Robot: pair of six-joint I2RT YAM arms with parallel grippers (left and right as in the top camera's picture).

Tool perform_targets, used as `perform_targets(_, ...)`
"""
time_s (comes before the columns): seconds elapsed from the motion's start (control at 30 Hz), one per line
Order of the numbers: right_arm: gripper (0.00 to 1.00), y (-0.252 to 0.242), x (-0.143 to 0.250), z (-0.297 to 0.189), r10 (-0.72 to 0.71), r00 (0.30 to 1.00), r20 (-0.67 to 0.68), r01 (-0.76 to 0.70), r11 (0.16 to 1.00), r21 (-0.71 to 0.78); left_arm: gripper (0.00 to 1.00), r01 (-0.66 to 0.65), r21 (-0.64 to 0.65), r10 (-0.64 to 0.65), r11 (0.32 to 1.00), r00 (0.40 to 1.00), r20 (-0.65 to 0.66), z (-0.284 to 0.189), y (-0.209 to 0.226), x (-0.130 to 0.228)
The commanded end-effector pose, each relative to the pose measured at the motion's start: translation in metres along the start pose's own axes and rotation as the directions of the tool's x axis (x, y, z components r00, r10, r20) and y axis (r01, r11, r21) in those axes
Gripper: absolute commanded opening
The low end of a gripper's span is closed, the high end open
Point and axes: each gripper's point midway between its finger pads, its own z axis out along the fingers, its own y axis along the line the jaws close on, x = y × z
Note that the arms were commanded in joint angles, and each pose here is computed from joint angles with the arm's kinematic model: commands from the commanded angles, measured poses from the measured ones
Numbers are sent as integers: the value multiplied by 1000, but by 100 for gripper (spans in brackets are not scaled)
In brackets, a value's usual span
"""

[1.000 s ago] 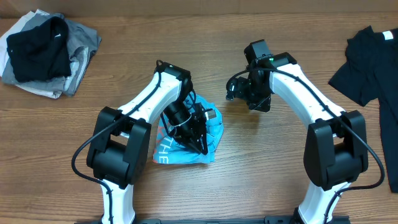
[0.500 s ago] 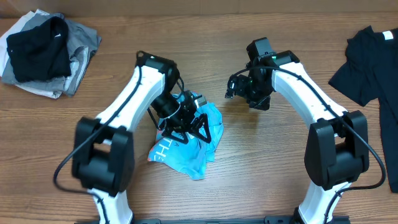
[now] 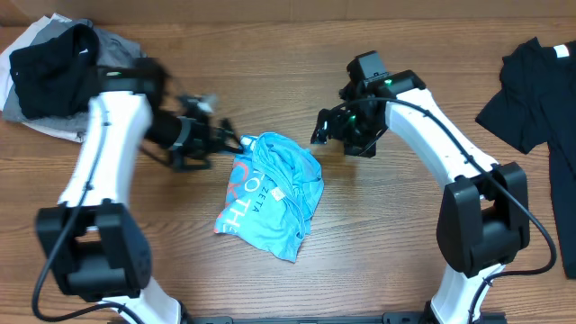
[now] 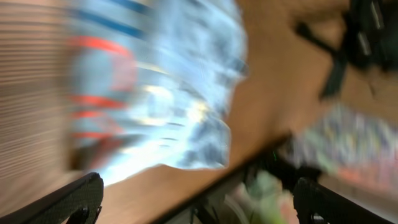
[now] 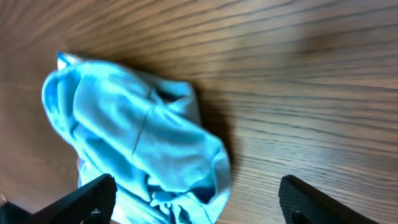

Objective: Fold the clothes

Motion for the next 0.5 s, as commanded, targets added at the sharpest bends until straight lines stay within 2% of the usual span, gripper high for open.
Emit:
perform_targets(0.0, 85, 35, 7, -15, -139, 989, 43, 140, 989, -41, 100, 187, -120, -174, 975, 979, 109, -35, 52, -8)
perform_targets(0.27, 72, 75, 27, 10, -330, 939, 101, 321, 942, 97, 100, 347, -297, -302, 890, 935, 189, -61, 121, 1)
perform_targets(0.37, 71, 86, 36, 17, -386, 916, 114, 367, 917, 156, 100, 395, -352, -338, 848, 916, 215, -57, 138, 3)
perform_targets(0.47, 71, 88, 39, 19, -420, 896, 144, 377, 891, 251, 100, 442, -344, -381, 829, 895, 233, -45, 148, 2)
